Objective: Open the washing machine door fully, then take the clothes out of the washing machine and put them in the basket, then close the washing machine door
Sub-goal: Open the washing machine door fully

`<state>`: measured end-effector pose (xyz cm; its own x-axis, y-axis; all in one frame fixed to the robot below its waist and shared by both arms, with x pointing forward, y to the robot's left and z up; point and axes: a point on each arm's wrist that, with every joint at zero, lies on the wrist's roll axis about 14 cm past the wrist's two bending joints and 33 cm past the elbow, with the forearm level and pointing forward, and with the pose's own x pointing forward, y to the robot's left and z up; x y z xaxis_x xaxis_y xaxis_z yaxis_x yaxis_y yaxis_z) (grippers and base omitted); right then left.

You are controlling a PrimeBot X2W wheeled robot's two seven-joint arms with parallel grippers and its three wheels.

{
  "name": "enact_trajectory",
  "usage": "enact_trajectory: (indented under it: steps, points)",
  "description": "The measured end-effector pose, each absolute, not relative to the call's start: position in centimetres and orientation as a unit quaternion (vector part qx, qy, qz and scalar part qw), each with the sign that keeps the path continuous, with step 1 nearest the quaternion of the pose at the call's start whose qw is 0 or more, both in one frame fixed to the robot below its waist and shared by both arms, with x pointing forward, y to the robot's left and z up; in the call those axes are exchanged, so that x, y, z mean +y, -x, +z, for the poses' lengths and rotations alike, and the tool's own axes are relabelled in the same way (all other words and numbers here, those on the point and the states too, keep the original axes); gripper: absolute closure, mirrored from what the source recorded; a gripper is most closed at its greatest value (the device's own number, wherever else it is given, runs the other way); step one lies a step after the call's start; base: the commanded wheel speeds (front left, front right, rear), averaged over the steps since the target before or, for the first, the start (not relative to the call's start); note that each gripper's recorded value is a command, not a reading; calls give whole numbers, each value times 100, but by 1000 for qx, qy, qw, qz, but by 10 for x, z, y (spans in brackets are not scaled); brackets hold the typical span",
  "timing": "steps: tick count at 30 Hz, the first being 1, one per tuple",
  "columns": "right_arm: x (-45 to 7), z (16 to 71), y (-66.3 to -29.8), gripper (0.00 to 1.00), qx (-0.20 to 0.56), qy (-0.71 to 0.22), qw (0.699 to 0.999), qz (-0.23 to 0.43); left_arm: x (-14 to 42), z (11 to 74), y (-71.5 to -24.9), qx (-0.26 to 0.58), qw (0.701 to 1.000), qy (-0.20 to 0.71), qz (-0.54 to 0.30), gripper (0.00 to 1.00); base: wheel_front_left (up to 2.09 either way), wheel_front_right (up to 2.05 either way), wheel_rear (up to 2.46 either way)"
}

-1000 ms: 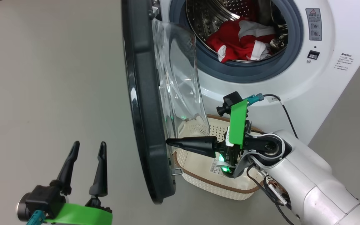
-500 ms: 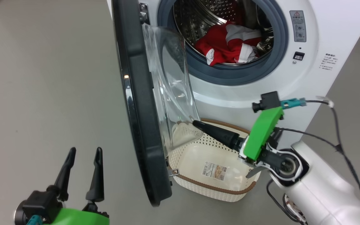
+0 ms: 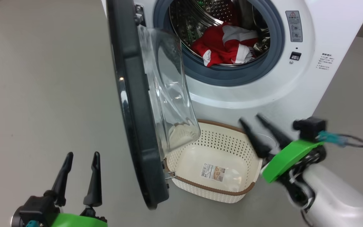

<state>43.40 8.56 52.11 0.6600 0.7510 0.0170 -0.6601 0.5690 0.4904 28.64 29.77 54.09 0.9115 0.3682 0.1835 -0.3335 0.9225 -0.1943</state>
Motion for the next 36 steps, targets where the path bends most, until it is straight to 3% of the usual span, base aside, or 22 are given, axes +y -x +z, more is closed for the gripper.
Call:
enact_trajectory:
  steps: [5, 9, 36]
  points:
    - [57, 544, -463, 0, 15, -202, 913, 353, 298, 540, -289, -106, 975, 78, 180, 0, 0, 0, 0]
    - [44, 537, -450, 0, -18, -163, 930, 328, 298, 539, -290, -104, 975, 77, 180, 0, 0, 0, 0]
    - [28, 525, -431, 0, -30, -134, 944, 299, 296, 539, -292, -105, 976, 85, 173, 2, 0, 0, 0]
